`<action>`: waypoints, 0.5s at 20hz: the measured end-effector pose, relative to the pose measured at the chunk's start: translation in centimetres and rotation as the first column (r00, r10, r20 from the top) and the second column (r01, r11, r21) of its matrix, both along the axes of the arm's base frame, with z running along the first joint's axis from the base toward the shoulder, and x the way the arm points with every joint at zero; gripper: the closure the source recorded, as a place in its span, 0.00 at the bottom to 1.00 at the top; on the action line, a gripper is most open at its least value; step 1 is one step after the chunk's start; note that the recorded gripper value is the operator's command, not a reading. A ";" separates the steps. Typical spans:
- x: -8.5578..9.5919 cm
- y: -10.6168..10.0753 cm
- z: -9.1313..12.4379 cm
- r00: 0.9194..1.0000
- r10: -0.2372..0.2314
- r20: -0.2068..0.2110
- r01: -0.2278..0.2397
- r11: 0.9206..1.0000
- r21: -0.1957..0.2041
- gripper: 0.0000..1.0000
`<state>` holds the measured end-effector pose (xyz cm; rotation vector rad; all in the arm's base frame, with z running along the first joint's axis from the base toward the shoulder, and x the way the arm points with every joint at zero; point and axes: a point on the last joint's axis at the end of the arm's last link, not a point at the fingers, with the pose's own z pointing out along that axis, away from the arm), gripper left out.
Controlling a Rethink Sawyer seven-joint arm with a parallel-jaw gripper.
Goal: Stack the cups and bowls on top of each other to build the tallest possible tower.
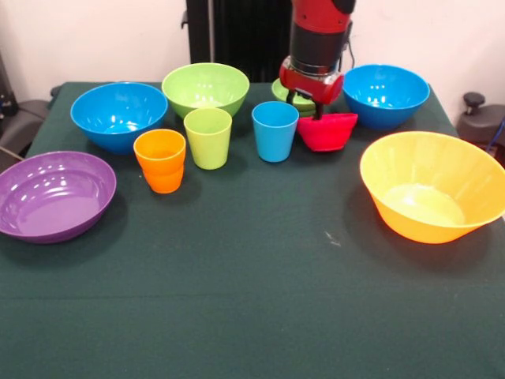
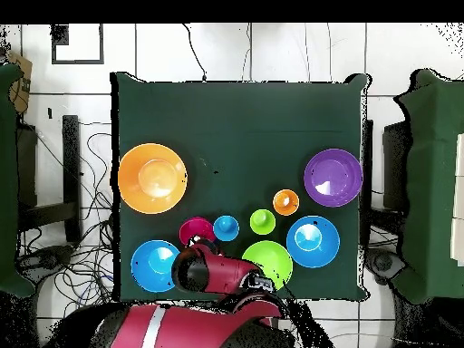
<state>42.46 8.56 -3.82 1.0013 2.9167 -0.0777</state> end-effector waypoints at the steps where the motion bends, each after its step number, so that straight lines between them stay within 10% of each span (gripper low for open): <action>1: 0.2 0.0 0.1 1.000 0.000 0.004 0.000 1.000 0.001 0.00; 10: 3.3 -0.1 2.8 0.996 -0.011 0.086 0.010 1.000 0.014 0.00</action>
